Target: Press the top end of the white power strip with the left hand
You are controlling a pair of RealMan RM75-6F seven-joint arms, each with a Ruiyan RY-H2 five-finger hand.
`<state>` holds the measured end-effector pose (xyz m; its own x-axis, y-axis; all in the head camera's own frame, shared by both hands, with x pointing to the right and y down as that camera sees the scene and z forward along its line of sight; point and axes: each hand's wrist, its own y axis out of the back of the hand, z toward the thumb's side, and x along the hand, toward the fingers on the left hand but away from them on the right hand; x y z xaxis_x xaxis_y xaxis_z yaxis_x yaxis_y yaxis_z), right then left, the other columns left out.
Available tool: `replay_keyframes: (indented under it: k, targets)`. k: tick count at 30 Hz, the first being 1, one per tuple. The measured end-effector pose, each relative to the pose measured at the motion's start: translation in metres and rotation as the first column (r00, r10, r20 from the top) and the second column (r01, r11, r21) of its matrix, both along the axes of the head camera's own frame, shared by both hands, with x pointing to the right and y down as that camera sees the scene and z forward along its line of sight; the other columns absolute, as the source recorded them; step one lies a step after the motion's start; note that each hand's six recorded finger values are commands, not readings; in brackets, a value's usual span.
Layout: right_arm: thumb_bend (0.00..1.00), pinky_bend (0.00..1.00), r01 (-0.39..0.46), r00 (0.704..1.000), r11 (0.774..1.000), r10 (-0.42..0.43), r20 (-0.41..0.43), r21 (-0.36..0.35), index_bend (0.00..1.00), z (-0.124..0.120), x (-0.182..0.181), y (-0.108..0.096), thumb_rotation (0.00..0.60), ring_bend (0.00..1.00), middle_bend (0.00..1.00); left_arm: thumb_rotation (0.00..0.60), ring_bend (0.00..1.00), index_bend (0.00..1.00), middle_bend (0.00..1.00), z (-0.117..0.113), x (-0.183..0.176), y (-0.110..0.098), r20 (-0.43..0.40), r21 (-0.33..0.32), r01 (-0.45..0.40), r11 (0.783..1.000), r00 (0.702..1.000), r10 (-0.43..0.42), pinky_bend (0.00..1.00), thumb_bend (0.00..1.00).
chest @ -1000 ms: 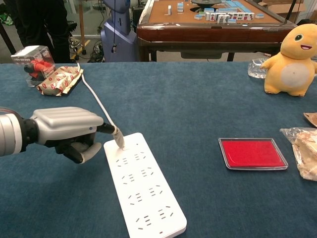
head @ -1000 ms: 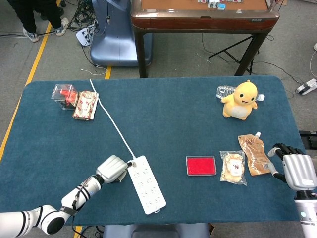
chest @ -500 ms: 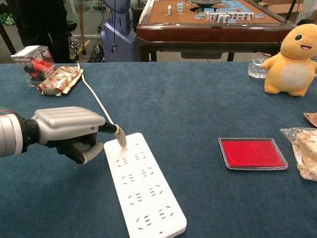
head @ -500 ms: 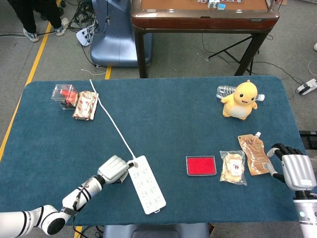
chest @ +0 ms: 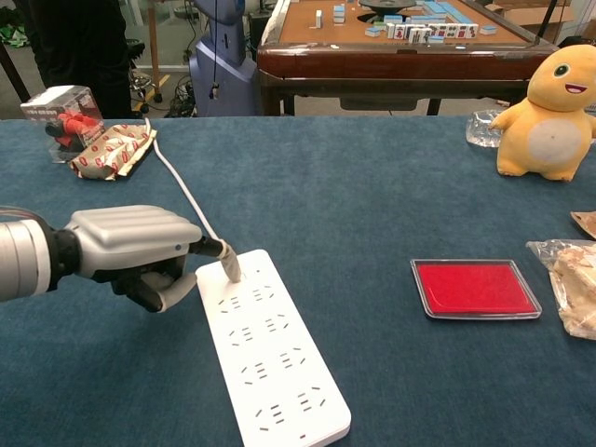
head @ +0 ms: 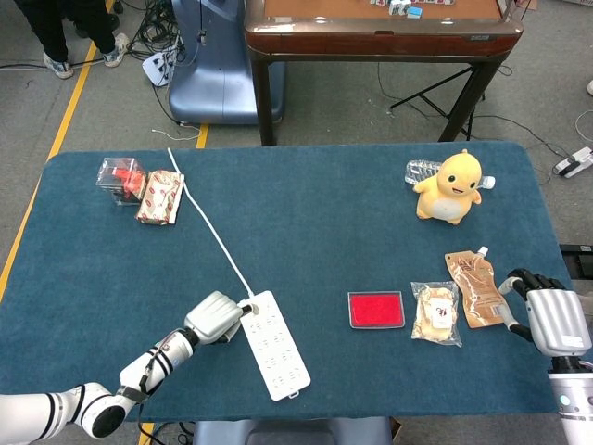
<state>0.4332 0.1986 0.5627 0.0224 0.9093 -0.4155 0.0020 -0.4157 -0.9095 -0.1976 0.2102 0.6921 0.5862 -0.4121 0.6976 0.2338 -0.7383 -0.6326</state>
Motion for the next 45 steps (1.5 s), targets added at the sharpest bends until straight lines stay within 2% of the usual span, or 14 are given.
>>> replay_keyframes:
  k: [7, 15, 20, 23, 29, 34, 38, 41, 45]
  targets:
    - [0.29, 0.41, -0.003, 1.0, 1.0, 0.003, 0.0, 0.0, 0.46, 0.0, 0.001, 0.0, 0.6, 0.36, 0.33, 0.6, 1.0, 0.31, 1.0, -0.002, 0.001, 0.0, -0.001, 0.005, 0.002, 1.0, 1.0, -0.002, 1.0, 0.72]
    - [0.29, 0.41, 0.001, 1.0, 1.0, -0.001, 0.004, 0.004, 0.46, -0.001, -0.001, -0.001, 0.6, 0.36, 0.34, 0.6, 1.0, 0.27, 1.0, -0.032, -0.014, -0.016, -0.069, 0.052, 0.116, 0.992, 0.991, -0.112, 1.0, 0.71]
    - [0.29, 0.41, 0.007, 1.0, 1.0, -0.007, 0.005, -0.002, 0.46, 0.001, -0.002, 0.0, 0.6, 0.36, 0.33, 0.6, 0.99, 0.26, 0.98, -0.052, -0.037, -0.024, -0.093, 0.115, 0.197, 0.974, 0.978, -0.186, 1.0, 0.69]
    - [0.29, 0.41, 0.013, 1.0, 1.0, -0.013, 0.006, -0.002, 0.46, 0.001, -0.005, -0.001, 0.6, 0.36, 0.33, 0.6, 0.92, 0.26, 0.92, -0.064, -0.057, -0.026, -0.095, 0.161, 0.255, 0.953, 0.966, -0.242, 1.0, 0.69]
    - [0.29, 0.41, 0.02, 1.0, 1.0, -0.02, 0.004, -0.002, 0.46, 0.0, -0.008, -0.001, 0.6, 0.36, 0.34, 0.6, 0.73, 0.27, 0.77, -0.088, -0.105, -0.025, -0.08, 0.248, 0.364, 0.898, 0.931, -0.355, 0.99, 0.69]
    - [0.29, 0.41, 0.024, 1.0, 1.0, -0.024, 0.004, -0.005, 0.46, 0.0, -0.01, -0.001, 0.6, 0.36, 0.34, 0.6, 0.51, 0.28, 0.59, -0.103, -0.145, -0.02, -0.047, 0.317, 0.428, 0.846, 0.898, -0.437, 0.78, 0.69]
    - [0.29, 0.41, 0.027, 1.0, 1.0, -0.027, 0.004, -0.007, 0.46, 0.0, -0.011, -0.001, 0.6, 0.36, 0.34, 0.6, 0.5, 0.32, 0.58, -0.113, -0.171, -0.018, -0.033, 0.381, 0.456, 0.804, 0.876, -0.481, 0.75, 0.69]
    - [0.29, 0.41, 0.03, 1.0, 1.0, -0.03, 0.007, -0.009, 0.46, 0.0, -0.012, -0.001, 0.6, 0.37, 0.34, 0.6, 0.5, 0.32, 0.58, -0.123, -0.194, -0.015, -0.013, 0.448, 0.464, 0.764, 0.858, -0.513, 0.75, 0.69]
    - [0.29, 0.41, 0.032, 0.999, 0.999, -0.032, 0.006, -0.012, 0.46, 0.001, -0.013, 0.0, 0.6, 0.36, 0.34, 0.6, 0.5, 0.32, 0.58, -0.135, -0.219, -0.007, 0.028, 0.504, 0.468, 0.726, 0.831, -0.555, 0.75, 0.69]
